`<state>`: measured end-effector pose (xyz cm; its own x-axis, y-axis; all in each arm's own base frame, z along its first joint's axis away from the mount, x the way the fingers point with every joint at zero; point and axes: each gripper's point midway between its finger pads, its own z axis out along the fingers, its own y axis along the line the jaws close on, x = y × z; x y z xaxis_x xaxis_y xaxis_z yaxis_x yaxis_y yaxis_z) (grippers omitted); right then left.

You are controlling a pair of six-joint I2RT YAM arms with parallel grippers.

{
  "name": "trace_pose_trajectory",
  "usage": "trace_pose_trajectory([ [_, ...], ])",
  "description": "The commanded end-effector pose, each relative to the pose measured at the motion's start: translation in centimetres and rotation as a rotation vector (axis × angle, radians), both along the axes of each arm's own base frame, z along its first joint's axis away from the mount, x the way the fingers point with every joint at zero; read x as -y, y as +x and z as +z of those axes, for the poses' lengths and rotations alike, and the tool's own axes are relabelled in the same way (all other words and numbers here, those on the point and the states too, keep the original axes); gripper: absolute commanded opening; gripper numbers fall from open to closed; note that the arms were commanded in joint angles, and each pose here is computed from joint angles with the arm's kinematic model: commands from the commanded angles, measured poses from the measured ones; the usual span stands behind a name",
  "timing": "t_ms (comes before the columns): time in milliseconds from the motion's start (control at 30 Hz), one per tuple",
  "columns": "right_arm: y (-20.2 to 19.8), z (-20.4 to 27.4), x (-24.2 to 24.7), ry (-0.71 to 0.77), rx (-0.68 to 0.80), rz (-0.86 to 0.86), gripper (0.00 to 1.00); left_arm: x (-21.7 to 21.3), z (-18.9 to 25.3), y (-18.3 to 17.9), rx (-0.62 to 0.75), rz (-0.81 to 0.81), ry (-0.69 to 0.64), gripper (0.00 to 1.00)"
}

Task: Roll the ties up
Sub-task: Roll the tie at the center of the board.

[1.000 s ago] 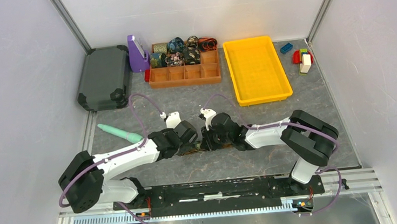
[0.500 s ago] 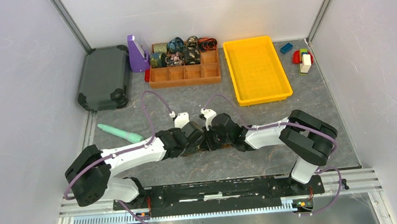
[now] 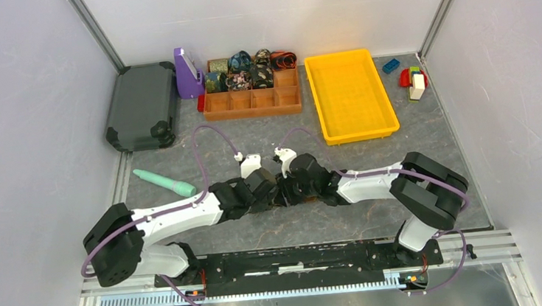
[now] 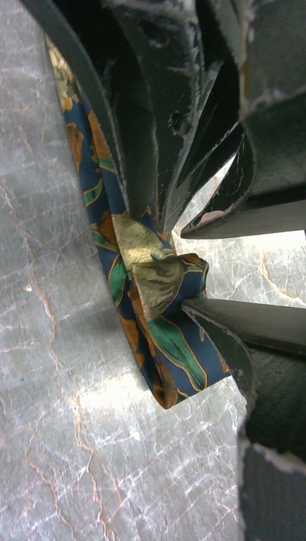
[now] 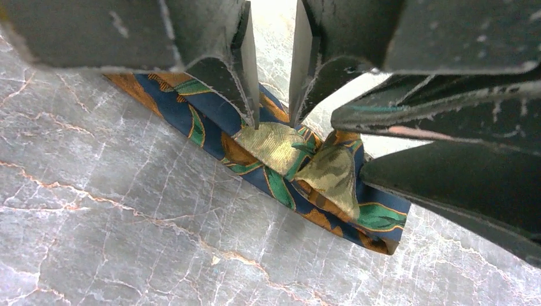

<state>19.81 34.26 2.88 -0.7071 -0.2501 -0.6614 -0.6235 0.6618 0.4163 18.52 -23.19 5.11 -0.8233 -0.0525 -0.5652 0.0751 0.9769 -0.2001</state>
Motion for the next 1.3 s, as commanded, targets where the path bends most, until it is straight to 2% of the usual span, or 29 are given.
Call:
trace_pose_trajectory([
  [0,1.6,3.6,-1.3,0.064,0.06,-0.014,0.32,1.3,1.4,0.1,0.062,-0.088,-0.068,0.45],
  [167,1.9,5.3,-2.2,0.117,0.054,-0.007,0.36,1.1,1.7,0.0,0.087,-0.091,-0.102,0.44],
  [400,1.5,6.5,-3.5,0.176,0.027,0.021,0.38,0.6,1.8,-0.1,0.109,-0.091,-0.116,0.27],
  [700,0.7,5.7,-4.5,0.184,-0.013,0.035,0.44,1.0,1.8,-0.2,0.119,-0.116,-0.139,0.18],
  [1033,0.7,2.8,-4.3,0.132,-0.041,0.011,0.38,1.6,2.8,-0.1,0.131,-0.123,-0.174,0.18],
  [1100,0.7,2.5,-4.1,0.126,-0.042,0.009,0.37,1.6,3.3,-0.1,0.137,-0.119,-0.185,0.21],
  [1200,0.6,2.1,-3.9,0.121,-0.045,0.01,0.35,1.4,4.0,-0.2,0.142,-0.115,-0.195,0.31],
  [1267,0.5,2.0,-3.9,0.119,-0.045,0.013,0.35,0.8,4.3,-0.1,0.145,-0.086,-0.187,0.34],
])
